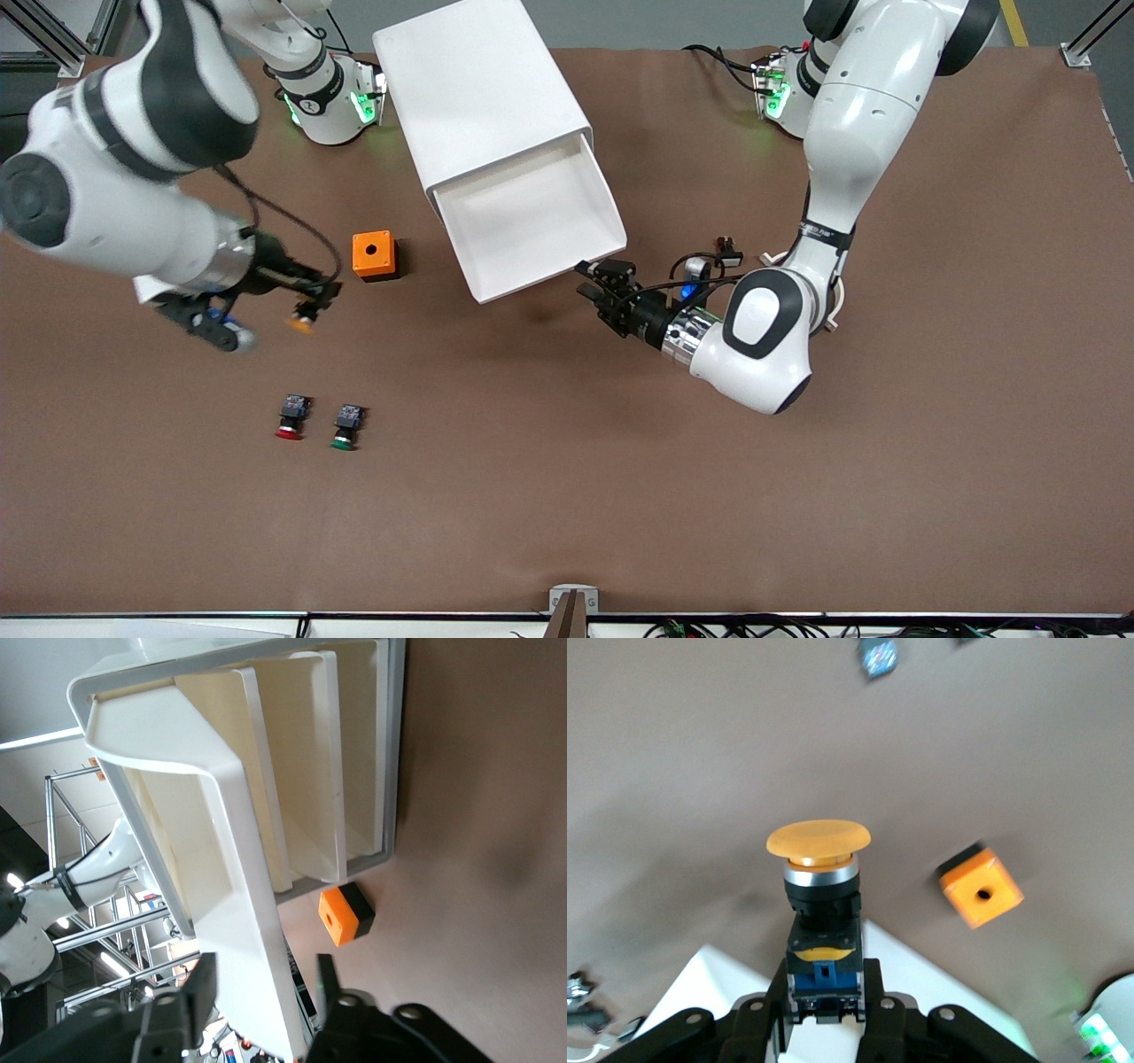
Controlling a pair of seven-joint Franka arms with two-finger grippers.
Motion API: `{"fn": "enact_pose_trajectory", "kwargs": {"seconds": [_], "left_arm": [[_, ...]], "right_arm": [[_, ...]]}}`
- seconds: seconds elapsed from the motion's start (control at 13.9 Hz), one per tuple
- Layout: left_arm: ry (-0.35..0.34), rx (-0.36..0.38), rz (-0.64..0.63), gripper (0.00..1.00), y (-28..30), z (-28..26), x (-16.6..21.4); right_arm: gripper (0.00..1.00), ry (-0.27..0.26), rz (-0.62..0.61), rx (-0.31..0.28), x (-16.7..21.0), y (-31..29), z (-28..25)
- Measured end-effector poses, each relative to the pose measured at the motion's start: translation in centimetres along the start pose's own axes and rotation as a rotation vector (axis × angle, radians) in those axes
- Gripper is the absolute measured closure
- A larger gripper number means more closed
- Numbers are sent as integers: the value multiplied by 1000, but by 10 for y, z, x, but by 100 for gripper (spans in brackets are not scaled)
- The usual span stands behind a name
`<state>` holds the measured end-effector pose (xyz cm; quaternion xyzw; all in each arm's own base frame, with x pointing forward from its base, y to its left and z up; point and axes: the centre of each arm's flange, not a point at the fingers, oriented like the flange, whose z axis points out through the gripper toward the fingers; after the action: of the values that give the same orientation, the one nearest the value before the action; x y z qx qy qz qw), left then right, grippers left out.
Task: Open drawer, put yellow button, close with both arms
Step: 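Carry the yellow button over the open drawer with the right gripper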
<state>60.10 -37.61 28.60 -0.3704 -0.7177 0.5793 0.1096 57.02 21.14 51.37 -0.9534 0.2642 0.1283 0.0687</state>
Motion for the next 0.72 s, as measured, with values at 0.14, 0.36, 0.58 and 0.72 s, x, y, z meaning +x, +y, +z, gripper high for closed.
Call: {"fn": "enact_pose_trajectory", "kwargs": {"seconds": [0.14, 0.36, 0.58, 0.72], "left_arm": [[-33, -17, 22, 21, -1, -25, -1], [-105, -80, 95, 0, 2, -95, 6], [-52, -197, 164, 0, 16, -148, 31], [21, -276, 220, 0, 22, -166, 44]], "right_arm": [[67, 13, 37, 5, -43, -31, 3], [67, 28, 76, 25, -90, -63, 2], [67, -14, 131, 62, -124, -84, 1], [67, -43, 209, 74, -137, -90, 2]]}}
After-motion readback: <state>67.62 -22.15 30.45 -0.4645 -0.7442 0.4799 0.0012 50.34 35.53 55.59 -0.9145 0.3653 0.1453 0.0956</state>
